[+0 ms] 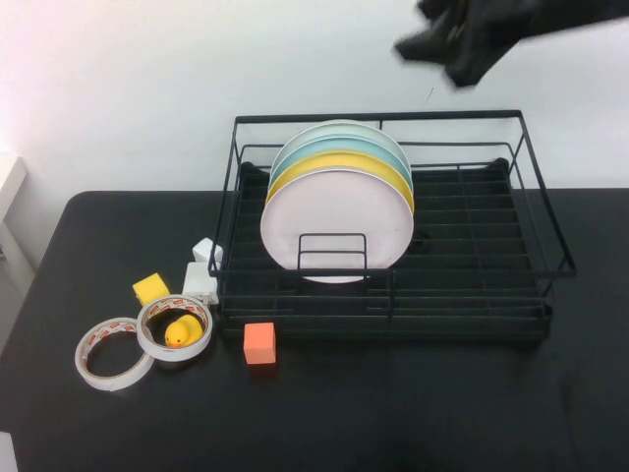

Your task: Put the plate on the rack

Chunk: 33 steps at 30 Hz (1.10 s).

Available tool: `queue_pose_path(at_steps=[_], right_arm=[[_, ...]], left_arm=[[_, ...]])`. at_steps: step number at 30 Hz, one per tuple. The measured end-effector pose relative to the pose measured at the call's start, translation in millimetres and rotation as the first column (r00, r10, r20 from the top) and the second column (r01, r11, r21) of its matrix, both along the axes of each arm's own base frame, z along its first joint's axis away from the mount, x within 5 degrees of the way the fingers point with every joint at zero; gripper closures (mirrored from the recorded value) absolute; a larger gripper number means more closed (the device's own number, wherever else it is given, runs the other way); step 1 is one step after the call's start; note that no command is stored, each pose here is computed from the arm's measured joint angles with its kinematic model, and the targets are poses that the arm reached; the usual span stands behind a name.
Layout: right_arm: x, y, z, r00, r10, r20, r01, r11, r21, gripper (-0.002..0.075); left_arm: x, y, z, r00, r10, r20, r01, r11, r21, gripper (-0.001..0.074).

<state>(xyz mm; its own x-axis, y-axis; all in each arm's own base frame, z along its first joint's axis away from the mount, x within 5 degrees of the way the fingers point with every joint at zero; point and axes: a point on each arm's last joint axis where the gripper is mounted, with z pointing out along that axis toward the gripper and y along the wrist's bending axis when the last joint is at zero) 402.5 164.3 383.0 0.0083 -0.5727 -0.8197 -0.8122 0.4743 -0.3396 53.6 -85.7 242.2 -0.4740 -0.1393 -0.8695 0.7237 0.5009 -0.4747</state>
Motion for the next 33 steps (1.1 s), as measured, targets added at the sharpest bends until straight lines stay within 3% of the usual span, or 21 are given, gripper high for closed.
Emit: queue_pose_path(at_steps=[4, 8, 11, 14, 18, 21, 24, 33], right_arm=[[-51, -12, 54, 1.000, 0.028, -0.005, -0.028, 0.999, 0.021, 0.0434], [-103, -23, 88, 0.994, 0.111, -0.018, -0.111, 0.994, 0.003, 0.0637], [-143, -30, 104, 0.987, 0.159, -0.012, -0.159, 0.987, 0.034, 0.0698], [-176, -37, 108, 0.982, 0.188, 0.005, -0.187, 0.979, 0.082, 0.0713], [-222, -51, 102, 0.987, 0.145, 0.072, -0.153, 0.980, 0.123, 0.0717], [-249, -63, 90, 0.990, 0.082, 0.114, -0.099, 0.983, 0.155, 0.0718], [-278, -75, 75, 0.987, 0.026, 0.157, -0.055, 0.981, 0.187, 0.0718], [-329, -91, 8, 0.993, 0.013, 0.118, -0.034, 0.984, 0.176, 0.0720]], left_arm=[[0, 0, 0, 1.000, 0.000, 0.000, 0.000, 1.000, 0.000, 0.0737], [0, 0, 0, 1.000, 0.000, 0.000, 0.000, 1.000, 0.000, 0.0737], [3, 2, -1, 0.999, 0.044, -0.030, -0.044, 0.999, -0.010, 0.0737], [15, 10, -5, 0.970, 0.215, -0.111, -0.218, 0.976, -0.011, 0.0737], [28, 27, -14, 0.888, 0.438, -0.142, -0.438, 0.898, 0.032, 0.0737], [33, 36, -16, 0.830, 0.539, -0.139, -0.537, 0.842, 0.055, 0.0737], [35, 40, -17, 0.800, 0.584, -0.138, -0.582, 0.811, 0.063, 0.0737], [35, 40, -17, 0.799, 0.585, -0.139, -0.582, 0.810, 0.063, 0.0737]])
